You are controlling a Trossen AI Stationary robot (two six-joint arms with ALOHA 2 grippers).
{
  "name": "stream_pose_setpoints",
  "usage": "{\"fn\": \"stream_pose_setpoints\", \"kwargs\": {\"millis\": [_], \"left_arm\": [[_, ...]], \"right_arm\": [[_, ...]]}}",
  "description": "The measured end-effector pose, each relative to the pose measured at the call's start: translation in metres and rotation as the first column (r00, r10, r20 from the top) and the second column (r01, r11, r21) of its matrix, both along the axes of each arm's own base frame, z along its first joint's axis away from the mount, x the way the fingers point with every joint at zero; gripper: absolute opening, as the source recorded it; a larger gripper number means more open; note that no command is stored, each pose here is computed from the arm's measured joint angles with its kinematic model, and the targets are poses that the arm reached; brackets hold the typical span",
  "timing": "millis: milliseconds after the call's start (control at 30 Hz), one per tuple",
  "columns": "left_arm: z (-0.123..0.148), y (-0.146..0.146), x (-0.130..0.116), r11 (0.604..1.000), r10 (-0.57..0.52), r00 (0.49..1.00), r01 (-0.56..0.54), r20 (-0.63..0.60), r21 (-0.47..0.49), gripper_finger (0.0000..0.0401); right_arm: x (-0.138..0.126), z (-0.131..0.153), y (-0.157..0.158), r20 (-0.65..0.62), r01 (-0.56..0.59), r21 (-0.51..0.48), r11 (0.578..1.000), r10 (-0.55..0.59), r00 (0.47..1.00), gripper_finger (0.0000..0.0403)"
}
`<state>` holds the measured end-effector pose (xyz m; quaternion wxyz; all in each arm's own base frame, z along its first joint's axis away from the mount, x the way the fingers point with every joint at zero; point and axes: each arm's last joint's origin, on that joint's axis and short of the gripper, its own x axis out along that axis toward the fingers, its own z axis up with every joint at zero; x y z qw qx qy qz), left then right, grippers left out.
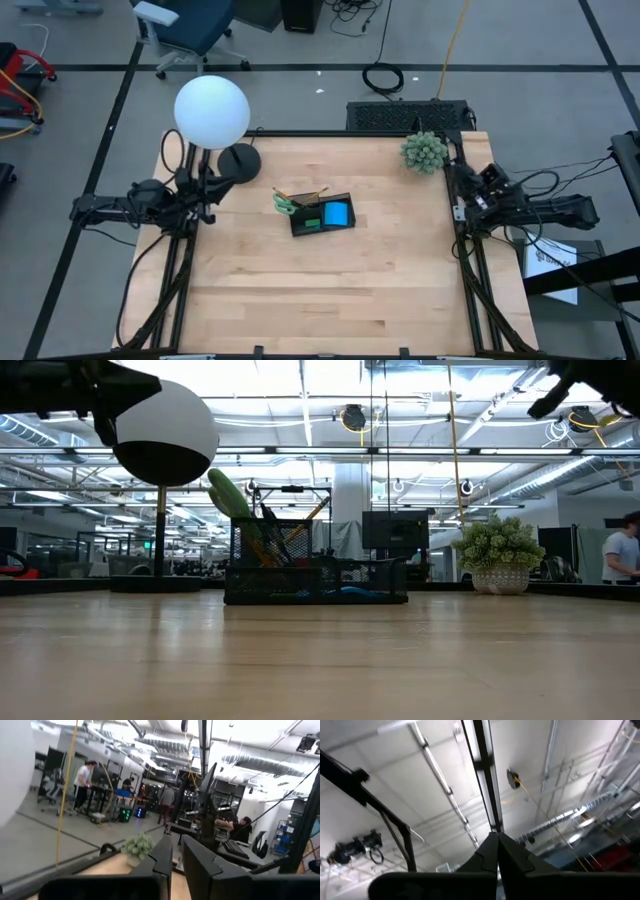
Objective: Pick and place office supplies into organizer
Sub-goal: Return to Home Position
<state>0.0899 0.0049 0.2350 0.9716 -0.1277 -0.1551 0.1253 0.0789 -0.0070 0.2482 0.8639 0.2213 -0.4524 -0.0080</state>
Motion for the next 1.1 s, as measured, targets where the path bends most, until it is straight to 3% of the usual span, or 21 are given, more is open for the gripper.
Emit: {"fn": "stream_pose_setpoints", "kwargs": {"millis": [100,367,533,700,933,1100], "left_arm": [[0.002,0.0,-0.001,0.998,0.018,1.0,-0.018,0.0,0.057,0.0035],[-0.002,-0.002,0.001,0.979,-0.009,0.997,0.023,-0.071,0.203,0.0033],[-0.007,-0.004,0.003,0.959,-0.045,0.989,0.082,-0.142,0.271,0.0004],[-0.014,-0.004,0.004,0.959,-0.047,0.98,0.099,-0.195,0.265,0.0001],[-0.034,-0.004,0.009,0.957,-0.043,0.998,0.051,-0.035,0.286,0.0001],[-0.044,-0.005,0.011,0.95,-0.065,0.992,0.096,-0.111,0.296,0.0]], "right_arm": [[-0.006,0.002,0.0,0.067,0.004,-0.003,1.0,-0.004,0.998,0.0],[0.0,-0.001,0.001,-0.012,0.05,-0.082,0.995,-0.051,0.999,0.0],[0.006,-0.006,0.003,-0.09,-0.008,-0.143,0.99,-0.005,0.996,0.0],[0.013,-0.012,0.004,-0.186,-0.049,-0.141,0.989,0.023,0.982,0.0],[0.014,-0.013,0.004,-0.199,-0.062,-0.129,0.99,0.035,0.979,0.0],[0.015,-0.014,0.005,-0.215,-0.094,-0.156,0.983,0.059,0.975,0.0]]}}
